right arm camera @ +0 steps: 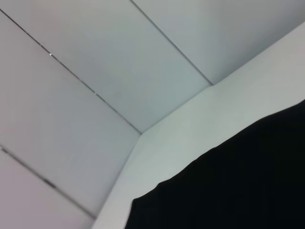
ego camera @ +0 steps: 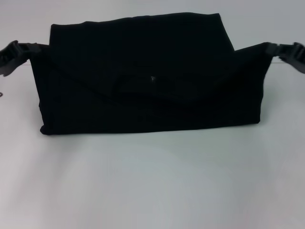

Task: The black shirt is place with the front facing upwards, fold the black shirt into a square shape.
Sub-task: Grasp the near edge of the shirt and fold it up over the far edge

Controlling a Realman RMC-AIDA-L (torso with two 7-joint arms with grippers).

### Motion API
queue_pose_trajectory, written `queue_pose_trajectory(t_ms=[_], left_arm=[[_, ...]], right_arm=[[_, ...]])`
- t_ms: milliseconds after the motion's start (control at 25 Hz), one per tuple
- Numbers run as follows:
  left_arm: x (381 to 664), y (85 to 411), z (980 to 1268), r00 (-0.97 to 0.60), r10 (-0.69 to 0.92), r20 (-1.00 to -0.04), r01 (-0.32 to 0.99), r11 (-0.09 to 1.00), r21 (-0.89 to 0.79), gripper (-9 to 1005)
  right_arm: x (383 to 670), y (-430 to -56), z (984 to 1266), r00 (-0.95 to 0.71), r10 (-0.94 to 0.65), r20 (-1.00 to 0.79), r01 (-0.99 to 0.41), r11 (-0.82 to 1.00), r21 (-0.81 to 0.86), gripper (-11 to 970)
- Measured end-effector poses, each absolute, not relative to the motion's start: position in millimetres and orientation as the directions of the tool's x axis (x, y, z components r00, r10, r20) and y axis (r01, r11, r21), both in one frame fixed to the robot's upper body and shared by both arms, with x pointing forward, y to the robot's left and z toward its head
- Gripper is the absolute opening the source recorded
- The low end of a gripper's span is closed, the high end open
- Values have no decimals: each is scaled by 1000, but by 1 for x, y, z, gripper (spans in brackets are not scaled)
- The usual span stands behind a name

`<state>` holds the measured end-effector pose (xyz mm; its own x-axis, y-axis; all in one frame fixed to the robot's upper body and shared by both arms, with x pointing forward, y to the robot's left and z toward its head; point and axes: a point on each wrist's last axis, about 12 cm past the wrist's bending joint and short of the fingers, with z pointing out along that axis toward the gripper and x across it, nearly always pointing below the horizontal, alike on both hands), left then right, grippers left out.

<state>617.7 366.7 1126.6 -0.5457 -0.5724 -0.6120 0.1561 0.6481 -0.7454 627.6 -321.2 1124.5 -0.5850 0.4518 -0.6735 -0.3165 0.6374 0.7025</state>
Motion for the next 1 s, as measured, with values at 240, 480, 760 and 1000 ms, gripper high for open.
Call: queue_pose_trajectory(t_ms=[240,480,760,1000], left_arm=[[625,353,1111,-497,-561,-662,135,704,-697,46],[634,345,1102,-456,-533,-712,76,774,-628,47],[641,329,1092,-431,-485,-761,40,832,-554,49],[646,316,1085,-419,-459,-784,-13,866,-500,50]], right_arm=[[640,-295,1106,-536,429,-727,-266,731,628,37],[649,-279,1096,-501,389,-773,-226,803,551,34],[654,-267,1085,-497,343,-797,-191,853,486,34],[656,-263,1078,-471,324,-821,-160,883,441,34]])
